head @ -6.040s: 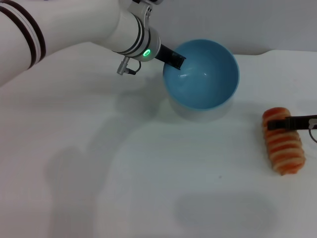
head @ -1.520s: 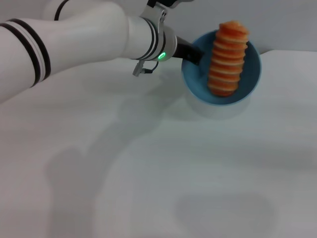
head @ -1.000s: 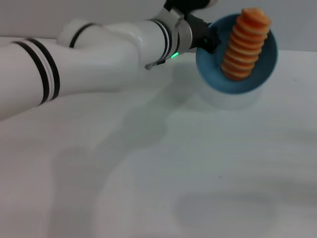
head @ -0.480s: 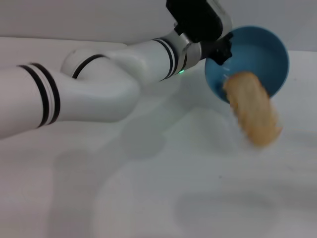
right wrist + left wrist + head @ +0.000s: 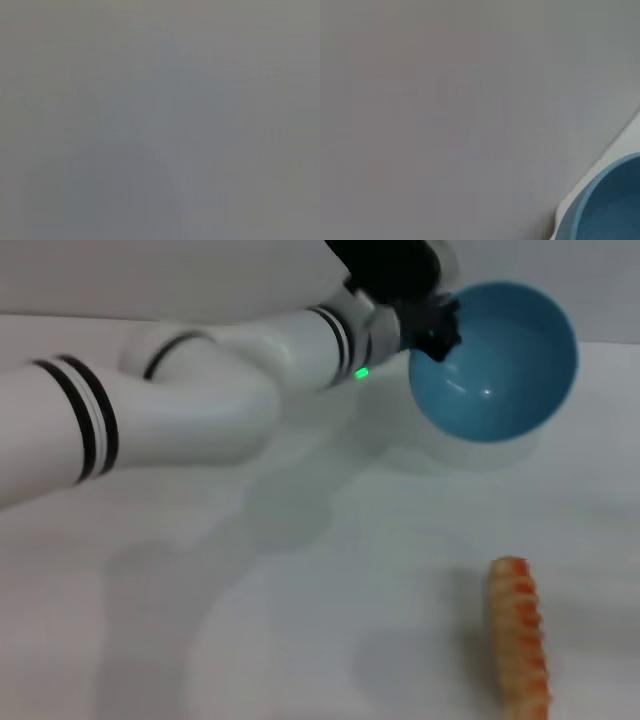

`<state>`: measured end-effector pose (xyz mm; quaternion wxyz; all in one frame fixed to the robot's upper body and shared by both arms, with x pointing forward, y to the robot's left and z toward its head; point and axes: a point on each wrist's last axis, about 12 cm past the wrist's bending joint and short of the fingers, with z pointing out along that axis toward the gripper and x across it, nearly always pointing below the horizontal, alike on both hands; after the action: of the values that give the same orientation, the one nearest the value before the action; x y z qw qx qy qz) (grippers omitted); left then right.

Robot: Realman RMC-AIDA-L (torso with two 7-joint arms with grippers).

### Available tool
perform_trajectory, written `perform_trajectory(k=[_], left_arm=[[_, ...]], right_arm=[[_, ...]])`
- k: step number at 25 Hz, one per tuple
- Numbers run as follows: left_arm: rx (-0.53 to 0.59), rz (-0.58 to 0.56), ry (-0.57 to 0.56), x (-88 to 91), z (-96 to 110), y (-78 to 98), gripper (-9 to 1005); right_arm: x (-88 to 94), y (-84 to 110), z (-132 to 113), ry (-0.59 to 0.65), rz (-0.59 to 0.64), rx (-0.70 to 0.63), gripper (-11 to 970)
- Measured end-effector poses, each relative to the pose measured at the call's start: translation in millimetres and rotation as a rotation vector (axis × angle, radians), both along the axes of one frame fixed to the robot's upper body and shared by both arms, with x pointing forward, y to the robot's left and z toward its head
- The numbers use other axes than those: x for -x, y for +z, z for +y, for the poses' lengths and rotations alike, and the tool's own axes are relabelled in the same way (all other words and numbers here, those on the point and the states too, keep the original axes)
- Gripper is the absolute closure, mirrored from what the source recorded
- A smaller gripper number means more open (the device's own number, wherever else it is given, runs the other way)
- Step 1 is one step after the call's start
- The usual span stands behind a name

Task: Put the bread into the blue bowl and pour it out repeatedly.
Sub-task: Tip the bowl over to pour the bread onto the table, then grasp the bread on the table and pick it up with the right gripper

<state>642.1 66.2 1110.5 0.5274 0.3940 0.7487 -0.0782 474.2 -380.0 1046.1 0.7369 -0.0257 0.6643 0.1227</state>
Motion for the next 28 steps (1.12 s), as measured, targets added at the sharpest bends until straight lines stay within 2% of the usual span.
perform_trajectory(k=[3, 6, 12, 15, 18, 23, 24, 25, 28], left_arm=[[0.046, 0.107, 0.097, -12.4, 11.7, 7.6, 997], [0.054, 0.190, 0.154, -20.3, 22.5, 11.7, 997], [0.040, 0.314, 0.200, -23.3, 33.8, 11.4, 997], [0.035, 0.333, 0.210, -23.9, 36.1, 10.2, 997], [0.052, 0.339, 0.225, -25.4, 38.3, 11.1, 997], [0.069, 0.343, 0.239, -26.8, 41.1, 11.9, 997], [0.071, 0.344, 0.240, -26.6, 41.0, 11.6, 997], [0.074, 0.345, 0.241, -26.4, 41.1, 11.3, 997], [0.091, 0.345, 0.253, -25.8, 43.4, 9.5, 997]], right_arm=[[-3.8, 1.5, -1.0, 0.043, 0.052, -0.098, 218], [-11.5, 9.0, 0.2, 0.156, 0.147, -0.118, 219], [-32.7, 20.7, 5.6, 0.303, 0.491, -0.203, 220], [-42.7, 24.7, 11.3, 0.336, 0.646, -0.208, 221], [-52.6, 26.7, 23.0, 0.379, 0.747, -0.195, 221], [-73.1, 25.3, 58.0, 0.486, 0.868, -0.127, 222], [-79.2, 21.7, 71.7, 0.518, 0.929, -0.097, 223], [-79.2, 21.7, 71.7, 0.518, 0.929, -0.097, 223], [-85.7, 16.2, 86.2, 0.538, 1.028, -0.061, 223]])
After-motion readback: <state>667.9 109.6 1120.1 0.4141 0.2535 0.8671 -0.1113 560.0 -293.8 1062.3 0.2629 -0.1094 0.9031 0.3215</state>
